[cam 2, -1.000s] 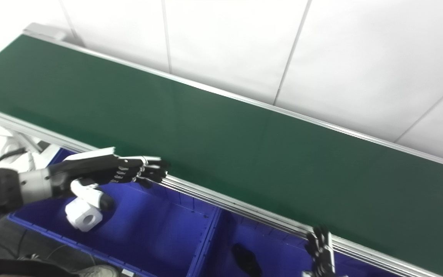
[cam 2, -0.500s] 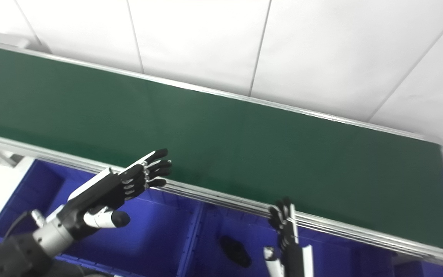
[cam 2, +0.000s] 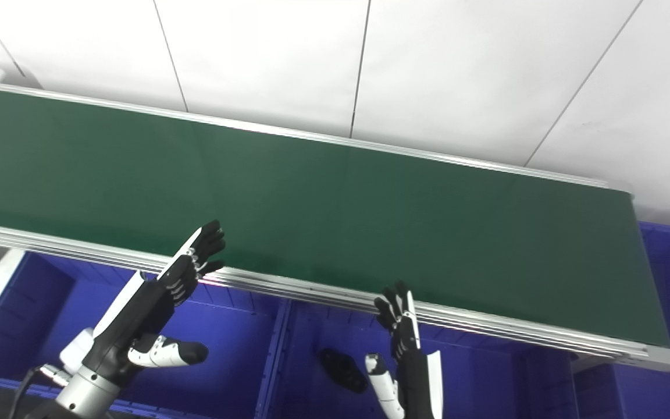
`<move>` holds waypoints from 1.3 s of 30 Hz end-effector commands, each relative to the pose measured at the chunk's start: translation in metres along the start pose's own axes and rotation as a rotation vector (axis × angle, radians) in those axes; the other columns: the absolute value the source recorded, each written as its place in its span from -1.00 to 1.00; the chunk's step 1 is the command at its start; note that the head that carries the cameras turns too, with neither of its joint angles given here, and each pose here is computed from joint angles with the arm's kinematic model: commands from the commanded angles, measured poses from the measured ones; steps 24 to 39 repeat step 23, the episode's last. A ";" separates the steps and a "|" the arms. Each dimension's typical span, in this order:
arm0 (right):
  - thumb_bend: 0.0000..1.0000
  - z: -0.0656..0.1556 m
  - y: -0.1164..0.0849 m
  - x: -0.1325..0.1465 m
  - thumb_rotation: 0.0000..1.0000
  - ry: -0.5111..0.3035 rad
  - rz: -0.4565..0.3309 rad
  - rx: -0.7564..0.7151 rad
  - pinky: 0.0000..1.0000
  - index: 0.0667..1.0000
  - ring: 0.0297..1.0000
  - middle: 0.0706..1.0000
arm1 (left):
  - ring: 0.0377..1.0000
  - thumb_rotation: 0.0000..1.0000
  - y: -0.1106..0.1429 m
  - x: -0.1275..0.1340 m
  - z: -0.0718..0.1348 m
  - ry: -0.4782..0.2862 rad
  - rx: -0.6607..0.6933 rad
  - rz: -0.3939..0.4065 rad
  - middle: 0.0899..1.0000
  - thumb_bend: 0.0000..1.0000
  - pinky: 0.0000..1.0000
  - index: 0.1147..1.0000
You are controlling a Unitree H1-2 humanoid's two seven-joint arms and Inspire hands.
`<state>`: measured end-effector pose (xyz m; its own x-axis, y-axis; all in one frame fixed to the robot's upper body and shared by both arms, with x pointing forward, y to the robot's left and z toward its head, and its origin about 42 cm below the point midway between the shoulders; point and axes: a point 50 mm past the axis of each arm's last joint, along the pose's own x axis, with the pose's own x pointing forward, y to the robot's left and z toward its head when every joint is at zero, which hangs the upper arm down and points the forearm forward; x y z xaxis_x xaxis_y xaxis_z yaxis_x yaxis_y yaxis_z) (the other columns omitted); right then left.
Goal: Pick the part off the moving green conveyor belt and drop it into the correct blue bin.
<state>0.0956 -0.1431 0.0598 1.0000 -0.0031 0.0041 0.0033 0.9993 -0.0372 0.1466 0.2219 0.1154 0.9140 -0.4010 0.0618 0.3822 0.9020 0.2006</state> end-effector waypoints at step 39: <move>0.63 0.015 0.029 0.023 0.83 -0.062 -0.016 -0.007 0.78 0.98 0.82 0.90 | 1.00 0.33 0.013 -0.008 -0.009 -0.042 -0.050 0.107 1.00 0.39 1.00 1.00</move>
